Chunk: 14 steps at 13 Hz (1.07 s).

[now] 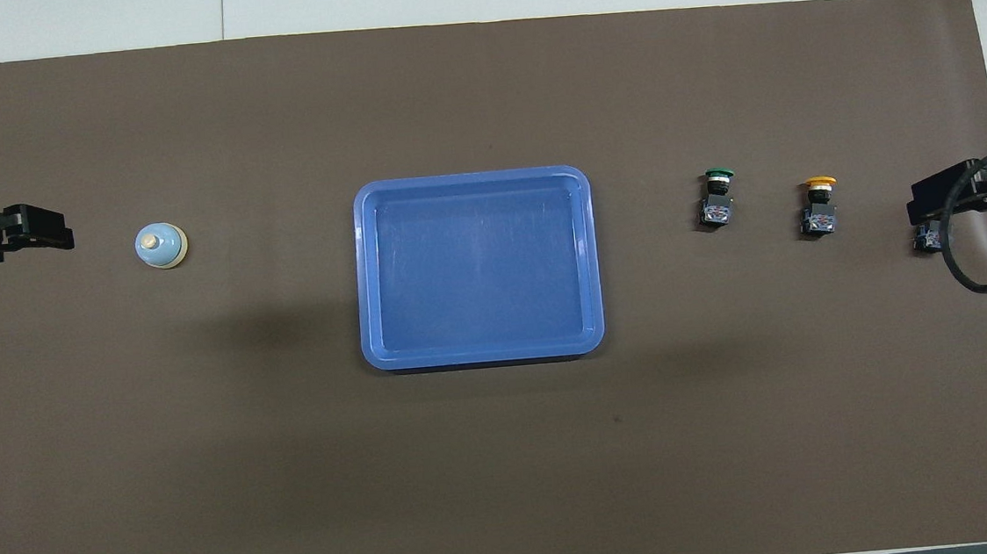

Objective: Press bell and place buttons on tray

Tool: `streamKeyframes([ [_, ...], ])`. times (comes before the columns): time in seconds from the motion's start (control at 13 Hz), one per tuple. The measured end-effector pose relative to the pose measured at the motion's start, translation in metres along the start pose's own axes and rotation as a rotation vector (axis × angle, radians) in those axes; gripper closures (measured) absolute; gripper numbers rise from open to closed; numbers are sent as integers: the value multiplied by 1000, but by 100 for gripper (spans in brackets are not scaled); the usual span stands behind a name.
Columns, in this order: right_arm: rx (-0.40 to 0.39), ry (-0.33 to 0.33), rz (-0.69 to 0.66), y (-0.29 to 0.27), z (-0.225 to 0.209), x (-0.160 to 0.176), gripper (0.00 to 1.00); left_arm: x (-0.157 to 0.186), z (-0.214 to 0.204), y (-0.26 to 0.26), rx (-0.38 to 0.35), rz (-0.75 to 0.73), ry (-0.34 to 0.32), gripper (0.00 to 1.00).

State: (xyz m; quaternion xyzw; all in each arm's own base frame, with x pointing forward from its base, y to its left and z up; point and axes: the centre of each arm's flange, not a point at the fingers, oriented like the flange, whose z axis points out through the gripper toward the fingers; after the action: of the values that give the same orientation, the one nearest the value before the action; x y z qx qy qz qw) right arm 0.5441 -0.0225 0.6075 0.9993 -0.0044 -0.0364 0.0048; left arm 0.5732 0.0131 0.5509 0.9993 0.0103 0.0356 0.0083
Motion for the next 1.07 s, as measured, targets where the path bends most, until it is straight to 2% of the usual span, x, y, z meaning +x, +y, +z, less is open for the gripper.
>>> streamKeyframes([
  [0.08, 0, 0, 0, 0, 0, 0, 0, -13, -20, 1, 3, 1, -6, 3],
  [0.15, 0, 0, 0, 0, 0, 0, 0, -25, -36, 2, 5, 2, -17, 0],
  [0.31, 0, 0, 0, 0, 0, 0, 0, -41, -53, 6, 7, 6, -54, 0],
  [0.54, 0, -1, 0, 0, 0, 0, 0, -48, -56, 12, 8, 17, -99, 0],
  [1.07, 0, -8, -3, -2, 1, -1, 0, -49, -54, 21, 8, 34, -109, 0],
])
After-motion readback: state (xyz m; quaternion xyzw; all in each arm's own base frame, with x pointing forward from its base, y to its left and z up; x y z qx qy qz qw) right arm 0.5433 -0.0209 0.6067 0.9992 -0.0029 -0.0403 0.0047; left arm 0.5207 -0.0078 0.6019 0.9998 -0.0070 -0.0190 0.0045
